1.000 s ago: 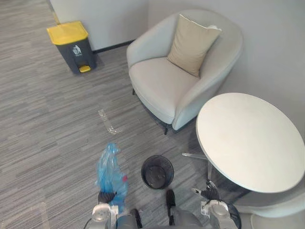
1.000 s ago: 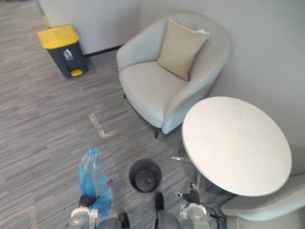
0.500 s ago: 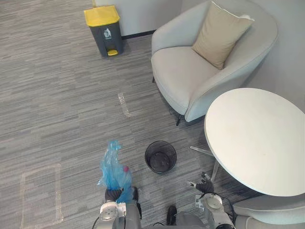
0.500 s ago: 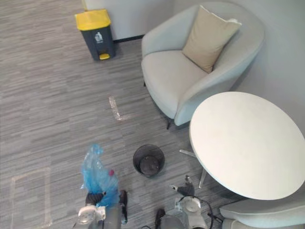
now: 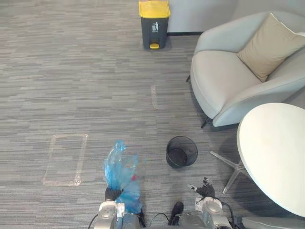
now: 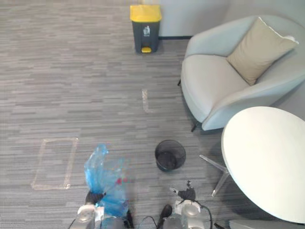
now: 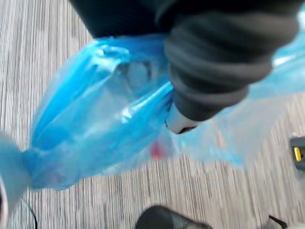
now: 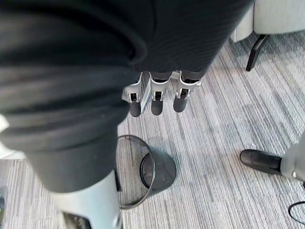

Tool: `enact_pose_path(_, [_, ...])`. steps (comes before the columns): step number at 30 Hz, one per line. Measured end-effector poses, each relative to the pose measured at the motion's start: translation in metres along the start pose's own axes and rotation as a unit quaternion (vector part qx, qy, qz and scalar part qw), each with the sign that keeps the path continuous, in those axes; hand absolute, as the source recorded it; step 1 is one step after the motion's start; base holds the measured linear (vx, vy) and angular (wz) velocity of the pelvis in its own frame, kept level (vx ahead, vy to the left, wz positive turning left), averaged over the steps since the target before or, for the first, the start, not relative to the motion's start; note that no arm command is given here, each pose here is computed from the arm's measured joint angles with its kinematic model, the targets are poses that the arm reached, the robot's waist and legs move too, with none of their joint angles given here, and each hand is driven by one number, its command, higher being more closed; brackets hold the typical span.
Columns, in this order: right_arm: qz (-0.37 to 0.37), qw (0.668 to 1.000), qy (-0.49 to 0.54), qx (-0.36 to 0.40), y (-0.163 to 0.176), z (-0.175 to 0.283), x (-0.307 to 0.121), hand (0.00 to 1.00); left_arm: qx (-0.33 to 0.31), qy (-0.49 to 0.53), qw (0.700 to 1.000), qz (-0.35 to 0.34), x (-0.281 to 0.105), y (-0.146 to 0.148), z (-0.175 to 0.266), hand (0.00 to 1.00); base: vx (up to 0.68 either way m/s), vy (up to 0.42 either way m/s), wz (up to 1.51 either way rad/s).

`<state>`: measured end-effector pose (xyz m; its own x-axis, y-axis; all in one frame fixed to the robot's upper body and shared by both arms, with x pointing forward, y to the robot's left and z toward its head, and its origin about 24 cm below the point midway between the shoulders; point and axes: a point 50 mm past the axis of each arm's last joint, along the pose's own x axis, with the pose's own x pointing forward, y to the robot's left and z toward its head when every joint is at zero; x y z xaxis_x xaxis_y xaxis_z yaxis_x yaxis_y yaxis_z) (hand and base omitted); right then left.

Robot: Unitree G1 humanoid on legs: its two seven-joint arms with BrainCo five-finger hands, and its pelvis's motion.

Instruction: Gather rubbish on tea table into small bin, then transfer packed bag to large trash can.

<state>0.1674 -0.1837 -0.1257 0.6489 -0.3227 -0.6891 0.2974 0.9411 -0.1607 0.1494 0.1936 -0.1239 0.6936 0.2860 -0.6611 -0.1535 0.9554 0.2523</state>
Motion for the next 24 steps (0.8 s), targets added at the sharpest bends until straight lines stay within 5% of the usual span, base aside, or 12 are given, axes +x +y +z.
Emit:
enact_pose_path(7, [-0.011,0.999,0.033,-0.015,-0.012,-0.018,-0.003,0.00,0.008,0.006,1.000,0.001,-0.004,0.003,-0.007,1.00,0.09,0.117,0.61])
enact_pose_path(10, [-0.010,0.999,0.039,-0.016,-0.014,-0.021,-0.003,0.00,0.018,-0.010,1.000,0.010,0.006,0.012,0.008,1.00,1.05,-0.112,1.20])
enact_pose_path(17, [-0.027,0.999,0.042,-0.003,-0.024,-0.026,-0.006,0.00,-0.004,-0.029,0.999,-0.017,0.006,-0.014,0.021,1.00,0.40,-0.087,0.44])
enact_pose_path(24, [-0.002,1.000,0.005,0.022,0.000,-0.004,-0.005,0.00,-0.034,-0.016,0.999,-0.030,-0.004,-0.026,0.012,1.00,0.37,0.118,-0.64])
